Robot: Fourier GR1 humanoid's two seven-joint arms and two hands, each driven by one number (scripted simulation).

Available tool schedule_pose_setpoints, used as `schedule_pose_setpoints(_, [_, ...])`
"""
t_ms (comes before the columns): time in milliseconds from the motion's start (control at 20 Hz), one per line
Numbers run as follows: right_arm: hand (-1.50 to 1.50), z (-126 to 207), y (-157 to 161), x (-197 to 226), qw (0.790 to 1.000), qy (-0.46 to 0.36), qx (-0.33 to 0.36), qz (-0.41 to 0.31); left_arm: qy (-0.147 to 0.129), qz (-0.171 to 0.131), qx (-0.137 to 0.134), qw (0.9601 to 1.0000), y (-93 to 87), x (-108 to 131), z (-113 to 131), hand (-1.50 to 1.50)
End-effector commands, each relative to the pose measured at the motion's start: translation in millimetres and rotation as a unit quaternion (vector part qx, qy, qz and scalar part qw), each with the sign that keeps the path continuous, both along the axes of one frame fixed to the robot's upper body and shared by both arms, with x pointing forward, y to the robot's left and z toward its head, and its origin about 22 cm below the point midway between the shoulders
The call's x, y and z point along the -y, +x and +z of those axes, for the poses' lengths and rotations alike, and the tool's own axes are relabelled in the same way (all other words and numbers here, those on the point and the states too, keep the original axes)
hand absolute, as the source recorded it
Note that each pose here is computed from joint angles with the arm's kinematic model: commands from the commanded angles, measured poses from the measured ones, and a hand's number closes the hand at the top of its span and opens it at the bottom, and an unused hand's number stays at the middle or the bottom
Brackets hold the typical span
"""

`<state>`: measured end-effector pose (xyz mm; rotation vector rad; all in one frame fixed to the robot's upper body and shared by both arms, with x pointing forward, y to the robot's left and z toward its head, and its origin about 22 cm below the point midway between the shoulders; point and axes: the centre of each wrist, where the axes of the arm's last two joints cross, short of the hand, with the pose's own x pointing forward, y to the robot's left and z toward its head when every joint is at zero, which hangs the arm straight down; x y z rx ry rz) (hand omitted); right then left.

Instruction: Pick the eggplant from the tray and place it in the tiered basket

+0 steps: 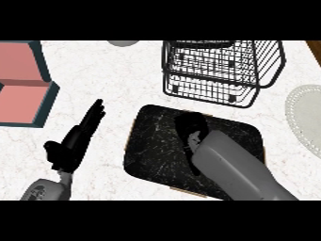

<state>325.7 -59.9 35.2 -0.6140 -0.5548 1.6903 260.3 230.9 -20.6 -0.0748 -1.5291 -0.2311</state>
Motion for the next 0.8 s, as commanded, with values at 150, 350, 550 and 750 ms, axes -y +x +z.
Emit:
schedule_pose_setpoints(150, [1.5,-14.9,-2.3,1.4,0.996,0.086,0.027,0.001,0.0,-0.003,0.001,1.0,9.4,-23.1,4.8,0.0])
schedule_pose_setpoints(350, [1.5,-17.9,-6.8,-1.3,0.994,0.094,0.044,0.018,-0.005,-0.002,-0.008,1.0,5.5,8.2,6.7,0.0])
schedule_pose_setpoints(550, [1.5,-22.6,0.6,-3.2,0.994,0.096,0.046,0.027,0.001,-0.002,0.001,1.0,15.2,-13.6,-1.8,0.0])
schedule_pose_setpoints(750, [1.5,-9.5,-10.1,-6.6,0.993,0.099,0.059,0.038,-0.008,0.002,-0.003,1.0,13.8,-13.7,-6.0,0.0])
